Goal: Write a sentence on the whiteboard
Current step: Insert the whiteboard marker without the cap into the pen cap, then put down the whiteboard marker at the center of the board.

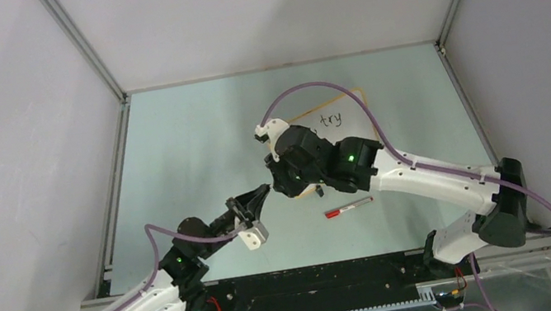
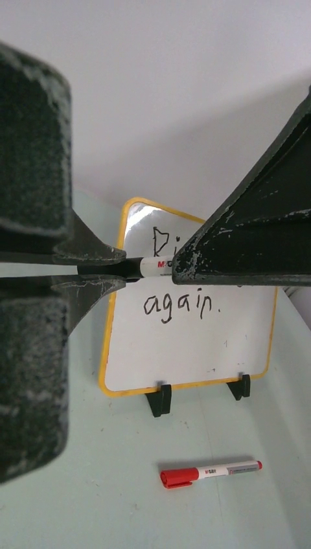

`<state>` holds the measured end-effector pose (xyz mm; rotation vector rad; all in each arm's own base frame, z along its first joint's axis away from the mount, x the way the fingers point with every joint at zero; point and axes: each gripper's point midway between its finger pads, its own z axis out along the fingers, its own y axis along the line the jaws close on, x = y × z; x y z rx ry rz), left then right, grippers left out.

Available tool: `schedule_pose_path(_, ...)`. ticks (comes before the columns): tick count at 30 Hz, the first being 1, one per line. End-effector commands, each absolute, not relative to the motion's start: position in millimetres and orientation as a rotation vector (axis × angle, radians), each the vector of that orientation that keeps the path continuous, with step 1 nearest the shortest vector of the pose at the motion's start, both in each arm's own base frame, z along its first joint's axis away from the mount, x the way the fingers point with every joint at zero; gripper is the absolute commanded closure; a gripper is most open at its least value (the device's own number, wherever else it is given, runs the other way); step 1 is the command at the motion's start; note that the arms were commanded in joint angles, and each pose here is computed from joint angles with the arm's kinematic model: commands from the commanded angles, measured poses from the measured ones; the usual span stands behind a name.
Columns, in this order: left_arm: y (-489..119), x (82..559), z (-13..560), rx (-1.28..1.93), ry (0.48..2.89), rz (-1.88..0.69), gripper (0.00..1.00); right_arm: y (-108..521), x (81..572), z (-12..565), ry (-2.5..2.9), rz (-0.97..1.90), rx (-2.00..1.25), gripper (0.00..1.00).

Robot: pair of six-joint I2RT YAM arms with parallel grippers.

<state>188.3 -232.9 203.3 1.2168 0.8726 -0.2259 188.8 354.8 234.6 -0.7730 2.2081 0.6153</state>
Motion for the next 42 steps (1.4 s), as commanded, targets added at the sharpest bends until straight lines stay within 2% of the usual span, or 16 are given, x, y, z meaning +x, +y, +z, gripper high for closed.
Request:
schedule_pose_path(1, -250, 145, 284, 1.083, 0.558, -0.418, 1.0, 386, 206, 236, 2.149, 0.724, -0.727, 1.0)
schedule_pose_path(9, -244, 151, 257, 1.033, 0.8, -0.547, 1.0, 339, 208, 225, 2.272, 0.625, -0.68, 1.0)
schedule_pose_path(14, -209, 172, 257, 0.675, 1.009, -0.62, 0.75, 321, 208, 238, 2.224, 0.651, -0.648, 1.0)
schedule_pose_path(17, -177, 191, 263, 0.321, 1.154, -0.681, 0.56, 325, 206, 237, 2.19, 0.677, -0.637, 1.0)
schedule_pose_path(19, -159, 202, 262, 0.134, 1.268, -0.692, 0.51, 325, 203, 218, 2.193, 0.673, -0.627, 1.0)
schedule_pose_path(24, -125, 219, 255, -0.121, 1.54, -0.546, 0.46, 345, 203, 199, 2.1, 0.806, -0.529, 1.0)
schedule_pose_path(25, -119, 219, 266, -0.158, 1.548, -0.531, 0.45, 350, 206, 193, 2.074, 0.793, -0.508, 1.0)
schedule_pose_path(28, -95, 224, 250, -0.295, 1.682, -0.37, 0.4, 363, 212, 182, 2.028, 0.732, -0.502, 1.0)
schedule_pose_path(34, -56, 216, 264, -0.457, 1.715, -0.282, 0.35, 399, 226, 169, 1.913, 0.654, -0.531, 1.0)
schedule_pose_path(36, -49, 213, 267, -0.479, 1.703, -0.283, 0.35, 409, 227, 164, 1.907, 0.649, -0.544, 0.96)
schedule_pose_path(37, -45, 210, 267, -0.484, 1.696, -0.285, 0.35, 412, 227, 161, 1.908, 0.646, -0.549, 0.91)
schedule_pose_path(42, -41, 207, 262, -0.496, 1.69, -0.282, 0.35, 428, 234, 150, 1.921, 0.63, -0.565, 0.86)
